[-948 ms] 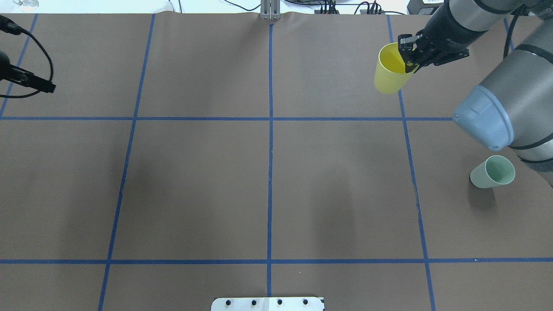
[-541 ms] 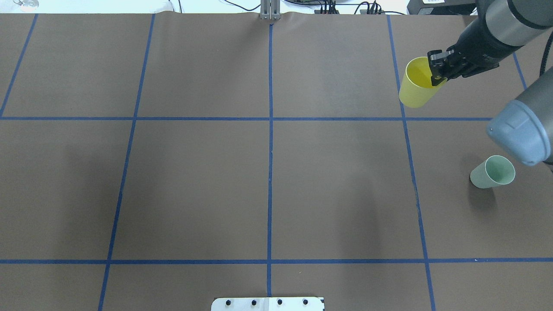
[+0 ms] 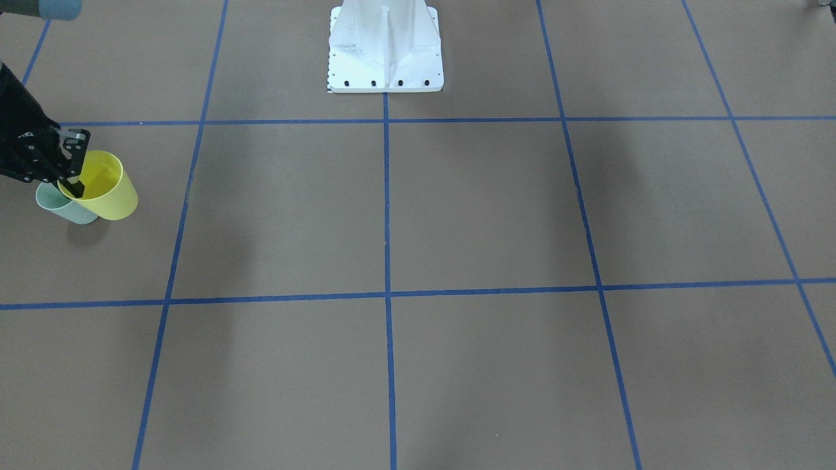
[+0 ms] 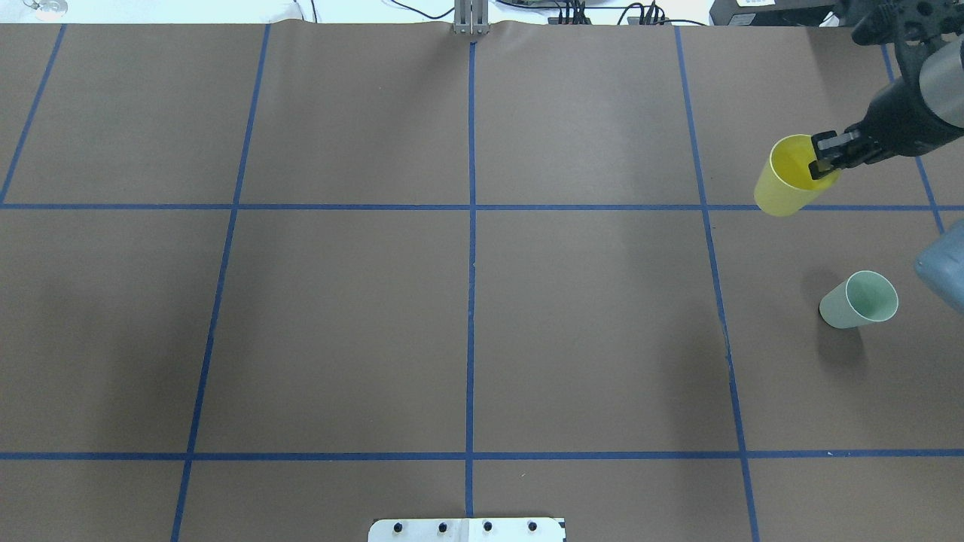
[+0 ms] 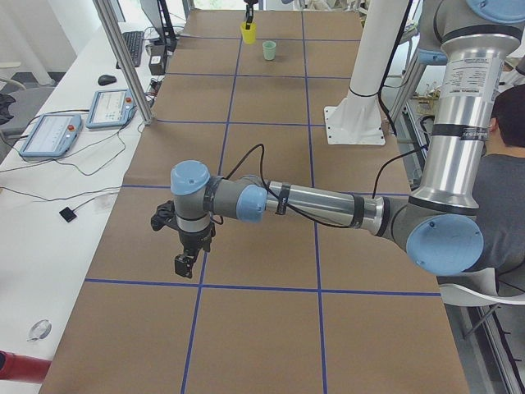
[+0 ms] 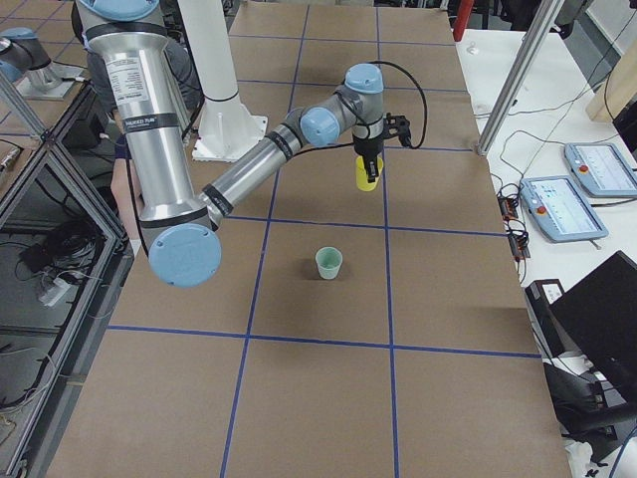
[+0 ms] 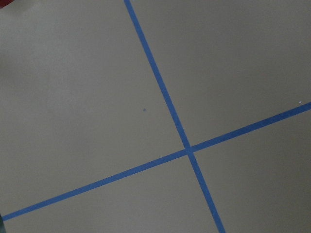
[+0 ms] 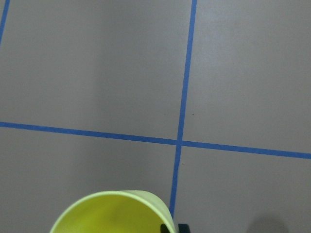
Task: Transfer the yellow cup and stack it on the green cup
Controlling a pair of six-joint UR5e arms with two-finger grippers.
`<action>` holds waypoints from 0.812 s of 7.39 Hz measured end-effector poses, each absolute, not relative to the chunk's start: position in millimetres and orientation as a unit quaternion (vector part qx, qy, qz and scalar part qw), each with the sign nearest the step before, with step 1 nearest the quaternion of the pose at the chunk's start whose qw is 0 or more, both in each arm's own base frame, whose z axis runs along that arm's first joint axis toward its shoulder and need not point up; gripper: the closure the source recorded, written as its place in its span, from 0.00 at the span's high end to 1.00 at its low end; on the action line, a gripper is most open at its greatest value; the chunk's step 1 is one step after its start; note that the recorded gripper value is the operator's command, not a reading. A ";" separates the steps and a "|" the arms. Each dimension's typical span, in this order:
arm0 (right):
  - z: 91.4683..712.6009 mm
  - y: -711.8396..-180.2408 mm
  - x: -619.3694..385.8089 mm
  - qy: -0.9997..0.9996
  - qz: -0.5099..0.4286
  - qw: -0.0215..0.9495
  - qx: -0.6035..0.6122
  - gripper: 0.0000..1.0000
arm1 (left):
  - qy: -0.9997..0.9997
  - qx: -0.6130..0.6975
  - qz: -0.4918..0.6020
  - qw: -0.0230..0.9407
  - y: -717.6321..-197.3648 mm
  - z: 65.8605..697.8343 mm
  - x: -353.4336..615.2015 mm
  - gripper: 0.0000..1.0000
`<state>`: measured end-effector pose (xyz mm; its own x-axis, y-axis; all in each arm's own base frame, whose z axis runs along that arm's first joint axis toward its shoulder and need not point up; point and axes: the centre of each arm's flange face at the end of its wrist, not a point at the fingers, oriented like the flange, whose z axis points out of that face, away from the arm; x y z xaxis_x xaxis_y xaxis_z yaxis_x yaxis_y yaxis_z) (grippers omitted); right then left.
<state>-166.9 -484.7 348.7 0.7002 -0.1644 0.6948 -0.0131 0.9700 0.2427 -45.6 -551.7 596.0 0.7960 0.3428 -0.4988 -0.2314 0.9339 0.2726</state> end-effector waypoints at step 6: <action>522.1 -434.3 -105.6 -0.450 -0.076 0.881 0.126 0.00 | 0.288 0.071 0.144 0.944 -537.5 627.8 -48.6 1.00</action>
<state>-105.6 -434.3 522.1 0.5843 -0.2473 0.7730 0.0202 0.9566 0.2908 -48.6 -537.5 627.8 0.7929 0.3132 -0.5228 -0.2319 0.9484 0.2165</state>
